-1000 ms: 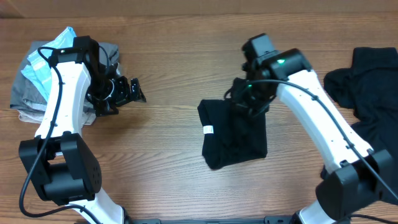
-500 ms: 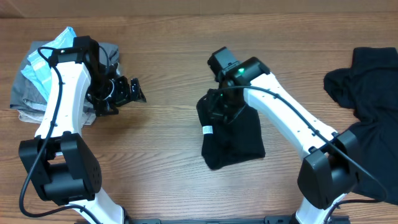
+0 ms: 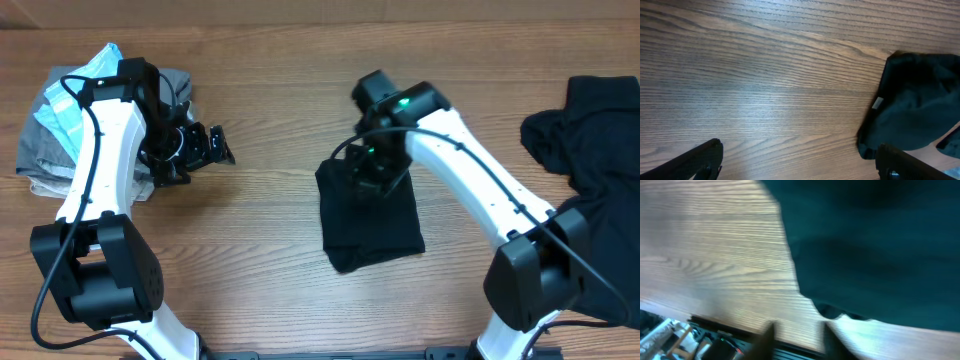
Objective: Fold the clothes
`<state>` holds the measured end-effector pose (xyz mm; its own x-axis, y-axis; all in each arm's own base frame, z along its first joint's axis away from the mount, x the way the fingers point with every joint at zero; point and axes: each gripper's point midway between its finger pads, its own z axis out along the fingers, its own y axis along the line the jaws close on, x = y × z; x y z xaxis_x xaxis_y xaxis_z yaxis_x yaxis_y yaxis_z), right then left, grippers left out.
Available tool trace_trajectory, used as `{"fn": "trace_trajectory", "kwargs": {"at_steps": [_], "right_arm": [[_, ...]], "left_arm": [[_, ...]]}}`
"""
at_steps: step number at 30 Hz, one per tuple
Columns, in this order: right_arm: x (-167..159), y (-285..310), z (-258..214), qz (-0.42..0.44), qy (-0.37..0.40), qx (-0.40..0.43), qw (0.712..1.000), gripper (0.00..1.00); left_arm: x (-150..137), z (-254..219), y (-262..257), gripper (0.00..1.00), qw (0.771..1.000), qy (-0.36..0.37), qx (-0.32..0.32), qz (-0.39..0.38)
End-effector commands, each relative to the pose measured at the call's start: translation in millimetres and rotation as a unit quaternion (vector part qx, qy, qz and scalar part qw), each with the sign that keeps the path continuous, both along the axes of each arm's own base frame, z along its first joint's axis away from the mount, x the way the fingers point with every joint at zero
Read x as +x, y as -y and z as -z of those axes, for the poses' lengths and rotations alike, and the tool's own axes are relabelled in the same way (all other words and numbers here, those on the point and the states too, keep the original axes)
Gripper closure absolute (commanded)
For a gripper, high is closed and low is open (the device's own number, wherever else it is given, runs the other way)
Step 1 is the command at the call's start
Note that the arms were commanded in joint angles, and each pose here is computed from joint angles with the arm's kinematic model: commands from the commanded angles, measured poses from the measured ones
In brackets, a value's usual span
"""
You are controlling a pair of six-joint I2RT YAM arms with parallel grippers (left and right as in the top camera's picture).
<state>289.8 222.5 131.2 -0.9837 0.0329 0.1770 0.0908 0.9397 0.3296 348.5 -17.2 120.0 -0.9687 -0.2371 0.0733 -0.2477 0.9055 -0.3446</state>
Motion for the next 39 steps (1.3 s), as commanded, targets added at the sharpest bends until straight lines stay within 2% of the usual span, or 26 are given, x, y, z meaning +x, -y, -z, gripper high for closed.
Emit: {"fn": "trace_trajectory", "kwargs": {"at_steps": [1,9,14,23,27,29,33,39], "right_arm": [[3.4,7.3,-13.6,-0.004,0.018,0.017,1.000,0.96],[-15.8,14.4,30.4,-0.010,-0.014,-0.006,1.000,0.96],[-38.3,9.8,72.1,-0.014,-0.042,0.018,0.999,0.96],[-50.7,15.0,134.6,-0.016,-0.009,0.038,0.999,0.96],[-45.7,-0.2,118.6,-0.033,-0.002,0.084,0.996,0.96],[-34.2,-19.0,90.2,-0.056,0.021,0.139,0.988,0.96],[-8.0,-32.6,47.9,-0.063,0.079,0.165,0.981,0.96],[15.6,-22.9,45.7,-0.057,0.134,0.118,0.982,0.96]], "left_arm": [[-0.5,-0.6,-0.1,0.00,1.000,0.003,0.002,0.006],[-0.5,-0.6,-0.1,0.00,1.000,0.003,0.002,0.006],[-0.5,-0.6,-0.1,0.00,1.000,0.003,0.002,0.006],[-0.5,-0.6,-0.1,0.00,1.000,0.003,0.002,0.006],[-0.5,-0.6,-0.1,0.00,1.000,0.003,0.002,0.006],[-0.5,-0.6,-0.1,0.00,1.000,0.003,0.002,0.006],[-0.5,-0.6,-0.1,0.00,1.000,0.003,0.002,0.006],[-0.5,-0.6,-0.1,0.00,1.000,0.003,0.002,0.006]]}}
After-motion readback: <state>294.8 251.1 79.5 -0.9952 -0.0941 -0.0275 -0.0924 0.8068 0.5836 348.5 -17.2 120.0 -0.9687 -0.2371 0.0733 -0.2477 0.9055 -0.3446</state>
